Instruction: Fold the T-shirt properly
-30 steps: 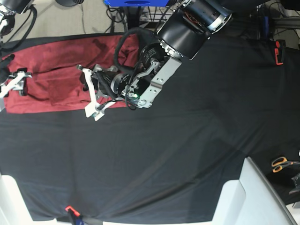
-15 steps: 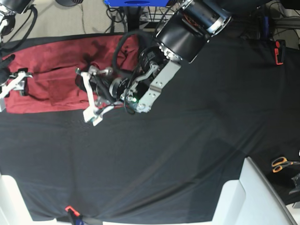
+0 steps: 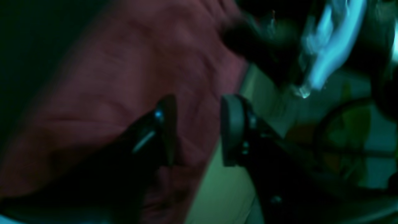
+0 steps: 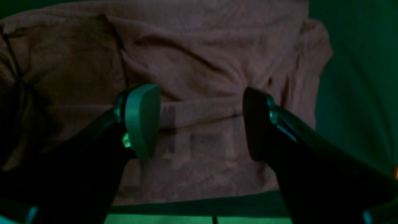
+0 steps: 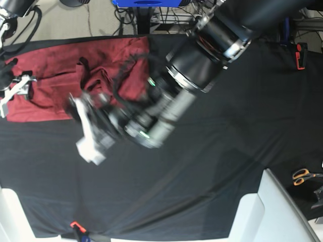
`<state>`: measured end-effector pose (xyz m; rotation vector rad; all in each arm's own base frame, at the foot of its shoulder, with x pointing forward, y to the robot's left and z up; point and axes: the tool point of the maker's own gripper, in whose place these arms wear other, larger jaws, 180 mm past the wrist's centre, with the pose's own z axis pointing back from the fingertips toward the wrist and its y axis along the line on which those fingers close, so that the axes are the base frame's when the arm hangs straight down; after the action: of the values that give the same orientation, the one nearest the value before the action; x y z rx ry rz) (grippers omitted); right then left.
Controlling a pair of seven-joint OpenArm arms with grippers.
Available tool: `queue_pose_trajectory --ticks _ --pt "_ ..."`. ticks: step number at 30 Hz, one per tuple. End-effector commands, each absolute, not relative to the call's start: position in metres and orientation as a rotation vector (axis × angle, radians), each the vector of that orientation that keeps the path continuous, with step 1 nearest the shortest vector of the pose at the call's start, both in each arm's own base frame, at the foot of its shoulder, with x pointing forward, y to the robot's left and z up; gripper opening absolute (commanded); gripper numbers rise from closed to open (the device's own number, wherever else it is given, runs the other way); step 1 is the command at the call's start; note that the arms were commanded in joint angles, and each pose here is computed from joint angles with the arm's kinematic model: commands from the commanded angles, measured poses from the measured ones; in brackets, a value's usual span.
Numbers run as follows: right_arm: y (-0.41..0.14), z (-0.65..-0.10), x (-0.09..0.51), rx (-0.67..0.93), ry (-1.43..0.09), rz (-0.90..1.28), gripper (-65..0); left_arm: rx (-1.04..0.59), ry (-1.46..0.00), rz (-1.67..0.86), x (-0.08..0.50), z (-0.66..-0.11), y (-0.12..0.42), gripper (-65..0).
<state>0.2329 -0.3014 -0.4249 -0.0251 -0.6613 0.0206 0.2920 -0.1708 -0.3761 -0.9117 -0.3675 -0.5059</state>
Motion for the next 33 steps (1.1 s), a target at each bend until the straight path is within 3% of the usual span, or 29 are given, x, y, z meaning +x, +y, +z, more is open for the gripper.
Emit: queue_pose_trajectory --ticks 1,2,6,11,19,24,33 --pt "-0.309 -0.407 0.245 -0.052 -0.719 0.036 -27.6 -0.917 -0.432 -0.462 0.318 -0.362 -0.155 -55.8" --pt "-0.309 -0.402 0.247 -0.062 -0.732 0.048 -28.1 -0.895 -0.454 -0.41 0.331 -0.365 -0.131 -64.5" --pt "-0.287 -0.39 0.25 -0.078 -0.723 0.215 -28.1 -0.751 -0.521 -0.283 0.346 -0.387 -0.022 -65.0" --pt "-0.231 -0.394 0.245 -0.022 -0.674 0.487 -28.2 -0.506 -0.517 -0.248 0.305 -0.408 0.115 -65.0" --pt "-0.198 -0.405 0.241 0.023 -0.636 0.596 -28.2 -0.269 -0.557 0.03 0.232 -0.395 0.268 -65.0" --pt "-0.178 -0.428 0.223 -0.037 -0.528 0.754 -28.2 -0.198 -0.576 0.129 0.215 -0.387 0.31 -65.0" --pt "-0.16 -0.418 0.2 -0.047 -0.518 0.844 -28.2 -0.207 -0.578 0.149 0.214 -0.39 0.308 -65.0"
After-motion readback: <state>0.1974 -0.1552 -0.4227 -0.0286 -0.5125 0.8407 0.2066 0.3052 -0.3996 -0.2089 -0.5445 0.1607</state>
